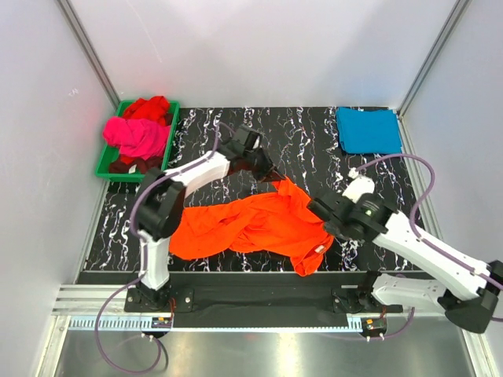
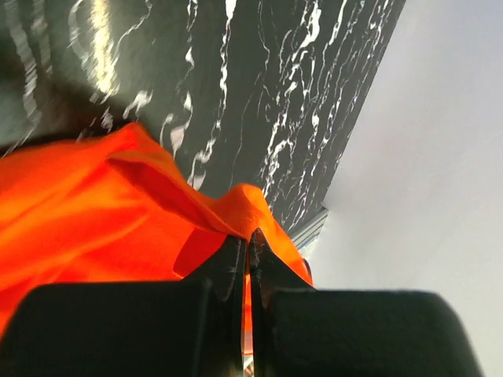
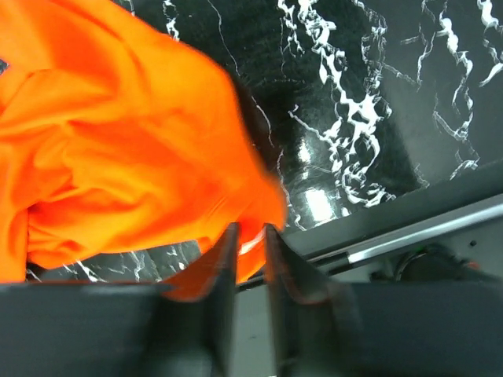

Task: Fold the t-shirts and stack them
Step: Flatten the tshirt out

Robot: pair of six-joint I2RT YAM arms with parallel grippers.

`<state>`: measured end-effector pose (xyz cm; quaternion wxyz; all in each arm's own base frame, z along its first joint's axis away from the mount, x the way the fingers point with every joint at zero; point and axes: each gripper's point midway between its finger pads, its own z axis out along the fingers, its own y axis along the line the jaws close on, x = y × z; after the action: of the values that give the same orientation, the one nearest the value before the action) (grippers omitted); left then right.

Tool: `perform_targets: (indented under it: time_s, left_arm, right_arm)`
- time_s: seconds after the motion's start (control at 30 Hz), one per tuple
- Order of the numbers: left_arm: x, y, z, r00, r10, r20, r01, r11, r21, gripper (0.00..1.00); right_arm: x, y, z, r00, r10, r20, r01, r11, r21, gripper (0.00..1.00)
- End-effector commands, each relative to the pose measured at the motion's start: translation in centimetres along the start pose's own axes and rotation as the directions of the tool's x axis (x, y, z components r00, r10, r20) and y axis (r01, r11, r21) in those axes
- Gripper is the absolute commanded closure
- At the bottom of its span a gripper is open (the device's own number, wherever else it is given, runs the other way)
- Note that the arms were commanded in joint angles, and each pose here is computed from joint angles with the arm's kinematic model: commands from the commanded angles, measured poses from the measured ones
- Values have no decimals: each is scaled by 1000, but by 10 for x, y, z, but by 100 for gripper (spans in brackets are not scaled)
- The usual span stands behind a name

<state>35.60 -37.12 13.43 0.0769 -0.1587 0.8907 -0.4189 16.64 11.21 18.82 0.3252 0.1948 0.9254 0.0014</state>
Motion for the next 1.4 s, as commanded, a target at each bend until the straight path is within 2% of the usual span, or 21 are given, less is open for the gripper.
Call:
perform_targets:
  time_s: [0.0, 0.1, 0.13, 0.17, 0.2, 0.23, 0.27, 0.3, 0.33, 0.37, 0.4, 0.43, 0.5, 0.6, 0.8, 0.9, 1.03, 1.07, 1.17, 1.3, 1.37]
  left_arm:
    - [-12, -49, 14, 999, 44, -25, -39, 984, 172, 100]
    - [8, -61, 32, 990, 57, -130, -26, 973, 227, 100]
    - [14, -65, 45, 984, 71, -163, -27, 965, 261, 93]
    - [20, -63, 51, 977, 53, -205, 3, 964, 264, 66]
    - [29, -66, 48, 962, 69, -264, 13, 955, 295, 55]
    - [27, -65, 45, 959, 91, -267, 0, 947, 322, 46]
    - [25, -64, 38, 958, 106, -267, -15, 946, 324, 29]
    - [20, -58, 31, 960, 115, -255, -31, 949, 313, 20]
    - [5, -33, 19, 967, 116, -226, -57, 966, 250, 17]
    - [-9, -31, 1, 980, 125, -158, -90, 973, 214, 15]
    - [-21, -19, -13, 985, 122, -119, -101, 981, 165, 15]
    - [-39, 10, -32, 991, 101, -85, -96, 993, 70, 15]
    - [-60, 35, -66, 993, 106, 42, -104, 993, -52, 16]
    - [-72, 75, -107, 983, 129, 132, -102, 976, -194, 17]
    - [-49, 108, -128, 981, 166, 95, -132, 946, -297, 18]
    - [-48, 114, -136, 974, 208, 91, -167, 927, -335, 18]
    - [-44, 122, -147, 969, 239, 68, -195, 901, -388, 18]
    - [-43, 124, -147, 969, 237, 63, -195, 901, -388, 18]
    - [-38, 124, -146, 974, 225, 39, -195, 907, -372, 18]
    - [-34, 121, -145, 973, 229, 15, -209, 912, -353, 18]
    - [-34, 121, -144, 972, 235, 8, -217, 910, -352, 18]
  right_arm:
    - [-10, -35, -12, 998, 48, 28, -52, 985, 167, 70]
    - [-25, 1, -16, 996, 77, 42, -79, 996, 45, 59]
    - [-27, 13, -16, 999, 12, 40, -11, 1000, -4, 59]
    - [-31, 27, -17, 999, 0, 44, 2, 998, -56, 58]
    - [-35, 51, -17, 999, 15, 49, -8, 991, -132, 58]
    - [-38, 60, -15, 998, -16, 59, 26, 986, -164, 59]
    - [-39, 69, -10, 998, -27, 57, 37, 982, -183, 59]
    - [-42, 89, -10, 997, -39, 64, 54, 966, -254, 59]
    - [-45, 91, 2, 997, -41, 60, 55, 966, -254, 59]
    - [-37, 104, 9, 997, -75, 8, 73, 950, -303, 57]
    - [-46, 119, 16, 994, -100, 34, 106, 927, -360, 57]
    - [-46, 122, 26, 993, -113, 20, 112, 925, -364, 57]
    - [-58, 118, 59, 989, -148, -6, 138, 935, -327, 53]
    - [-71, 108, 106, 982, -180, -57, 155, 942, -296, 49]
    - [-82, 63, 185, 977, -69, -199, 17, 967, -253, 42]
    - [-83, 61, 202, 968, -57, -246, -20, 955, -296, 39]
    - [-90, 47, 228, 967, -43, -252, -46, 941, -335, 44]
    - [-83, 48, 235, 955, -33, -295, -82, 925, -370, 50]
    - [-85, 40, 251, 938, 67, -340, -228, 858, -460, 58]
    - [-84, 52, 260, 936, 33, -350, -240, 787, -568, 53]
    - [-78, 53, 266, 926, 13, -376, -243, 785, -570, 52]
